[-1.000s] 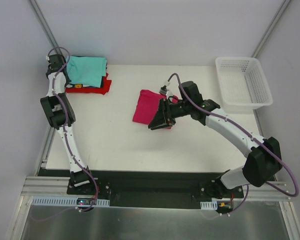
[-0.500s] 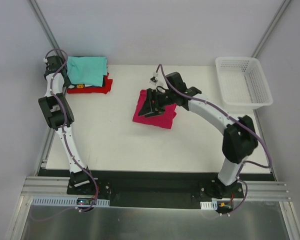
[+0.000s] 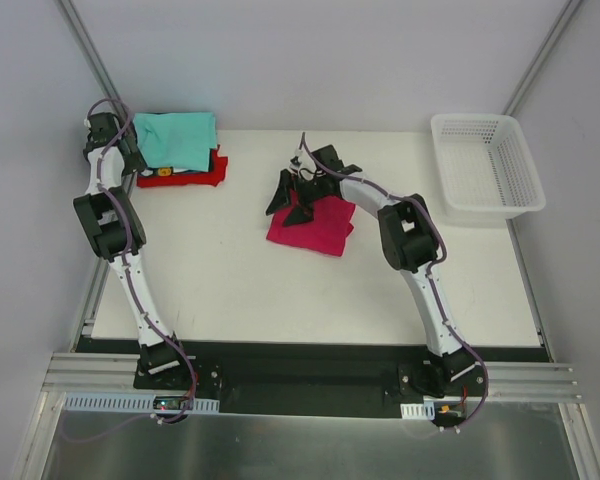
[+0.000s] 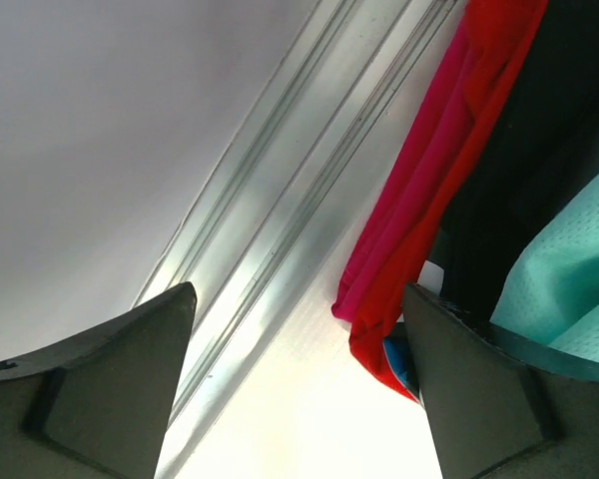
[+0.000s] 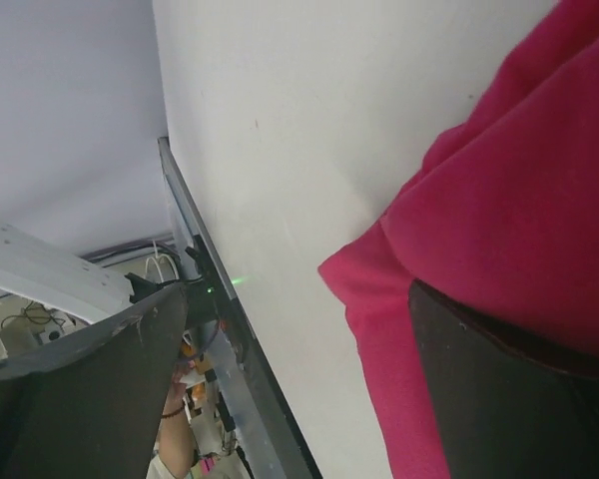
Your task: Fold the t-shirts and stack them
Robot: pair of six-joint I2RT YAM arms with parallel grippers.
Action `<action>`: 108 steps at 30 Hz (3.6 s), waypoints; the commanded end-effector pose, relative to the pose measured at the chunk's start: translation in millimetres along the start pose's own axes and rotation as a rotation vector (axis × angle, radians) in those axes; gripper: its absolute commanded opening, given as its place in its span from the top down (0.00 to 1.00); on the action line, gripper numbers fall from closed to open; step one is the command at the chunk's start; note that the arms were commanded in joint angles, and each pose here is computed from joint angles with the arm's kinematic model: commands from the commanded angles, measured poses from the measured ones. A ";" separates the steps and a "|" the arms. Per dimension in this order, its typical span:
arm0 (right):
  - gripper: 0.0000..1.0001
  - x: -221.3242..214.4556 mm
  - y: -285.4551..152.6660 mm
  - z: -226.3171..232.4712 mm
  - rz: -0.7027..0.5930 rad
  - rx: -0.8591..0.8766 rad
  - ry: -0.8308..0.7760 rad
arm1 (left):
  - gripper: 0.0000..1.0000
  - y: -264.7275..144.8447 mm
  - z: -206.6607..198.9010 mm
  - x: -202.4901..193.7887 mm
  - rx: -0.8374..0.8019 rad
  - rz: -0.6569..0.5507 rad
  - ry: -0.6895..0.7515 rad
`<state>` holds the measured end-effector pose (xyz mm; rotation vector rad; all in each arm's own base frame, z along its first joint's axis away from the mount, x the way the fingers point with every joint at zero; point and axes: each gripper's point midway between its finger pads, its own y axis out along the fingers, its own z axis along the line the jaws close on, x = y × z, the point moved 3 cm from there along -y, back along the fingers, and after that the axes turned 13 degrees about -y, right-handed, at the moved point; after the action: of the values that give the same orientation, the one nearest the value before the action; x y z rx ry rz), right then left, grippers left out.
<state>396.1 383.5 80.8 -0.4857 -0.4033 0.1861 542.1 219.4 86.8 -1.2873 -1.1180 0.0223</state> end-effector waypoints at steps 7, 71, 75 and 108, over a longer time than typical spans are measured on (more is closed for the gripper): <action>0.04 9.4 -20.7 50.1 0.013 0.273 -0.226 | 0.12 -41.1 -34.6 28.0 -0.266 -0.001 -0.087; 0.04 -63.7 -77.1 164.2 -0.020 0.344 -0.354 | 0.01 -68.1 -119.4 -57.6 -0.542 0.370 -0.469; 0.04 -66.1 -82.8 171.6 -0.029 0.346 -0.355 | 0.01 -95.1 -110.6 -70.0 -0.497 0.423 -0.370; 0.04 -122.6 -139.4 231.6 -0.096 0.379 -0.455 | 0.01 -242.0 -56.4 -203.5 -0.131 0.544 0.172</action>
<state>214.2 330.0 275.2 -0.0925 -0.7422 0.2747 363.0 -38.3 117.3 -1.7392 -0.5249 0.2444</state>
